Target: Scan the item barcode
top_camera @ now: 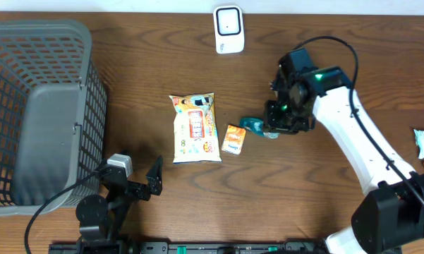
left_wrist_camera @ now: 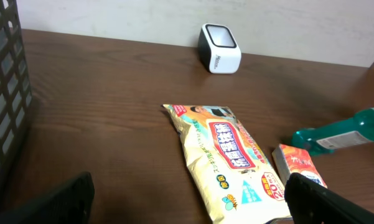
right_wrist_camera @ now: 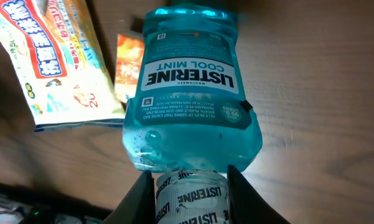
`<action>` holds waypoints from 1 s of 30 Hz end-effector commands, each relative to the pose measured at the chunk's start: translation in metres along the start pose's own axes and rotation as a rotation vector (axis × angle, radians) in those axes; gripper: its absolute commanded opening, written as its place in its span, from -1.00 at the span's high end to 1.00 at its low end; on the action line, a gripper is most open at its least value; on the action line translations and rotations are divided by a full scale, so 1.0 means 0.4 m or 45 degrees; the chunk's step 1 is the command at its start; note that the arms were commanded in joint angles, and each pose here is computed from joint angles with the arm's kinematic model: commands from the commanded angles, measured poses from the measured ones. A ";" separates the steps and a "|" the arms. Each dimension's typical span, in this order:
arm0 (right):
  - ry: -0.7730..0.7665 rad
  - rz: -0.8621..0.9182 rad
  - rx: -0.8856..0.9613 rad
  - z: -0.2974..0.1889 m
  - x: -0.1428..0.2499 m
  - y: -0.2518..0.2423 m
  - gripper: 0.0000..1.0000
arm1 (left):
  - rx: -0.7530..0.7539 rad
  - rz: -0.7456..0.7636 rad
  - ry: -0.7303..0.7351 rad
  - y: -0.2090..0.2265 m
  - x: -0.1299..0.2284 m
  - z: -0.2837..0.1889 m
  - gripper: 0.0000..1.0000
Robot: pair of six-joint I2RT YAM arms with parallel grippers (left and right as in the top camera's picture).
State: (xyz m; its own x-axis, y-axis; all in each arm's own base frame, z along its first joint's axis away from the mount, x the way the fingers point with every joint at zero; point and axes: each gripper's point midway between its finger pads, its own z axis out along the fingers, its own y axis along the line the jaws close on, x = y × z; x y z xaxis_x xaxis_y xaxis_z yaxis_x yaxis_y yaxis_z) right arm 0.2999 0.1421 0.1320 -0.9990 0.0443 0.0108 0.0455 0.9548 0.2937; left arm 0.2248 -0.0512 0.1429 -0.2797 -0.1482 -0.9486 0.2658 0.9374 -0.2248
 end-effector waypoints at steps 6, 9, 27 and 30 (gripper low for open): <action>0.046 0.066 -0.043 -0.043 0.021 -0.012 0.41 | -0.013 -0.023 0.035 0.010 0.028 0.006 -0.96; 0.080 0.079 -0.031 -0.044 0.038 -0.017 0.40 | -0.013 -0.023 0.035 0.010 0.028 0.006 -0.96; -0.025 -0.045 0.216 -0.064 0.000 -0.089 -0.26 | -0.013 -0.023 0.035 0.010 0.028 0.006 -0.96; -0.052 -0.120 0.247 -0.034 -0.011 -0.089 -0.37 | -0.013 -0.023 0.035 0.010 0.028 0.006 -0.96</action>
State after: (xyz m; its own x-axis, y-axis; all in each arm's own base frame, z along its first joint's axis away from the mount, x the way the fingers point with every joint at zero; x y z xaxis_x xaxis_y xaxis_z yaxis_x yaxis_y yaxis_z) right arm 0.2987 0.1116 0.1392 -0.9992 0.0392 0.0099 0.0403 0.9821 0.1839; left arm 0.2248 -0.0512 0.1430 -0.2794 -0.1481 -0.9487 0.2659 0.9374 -0.2247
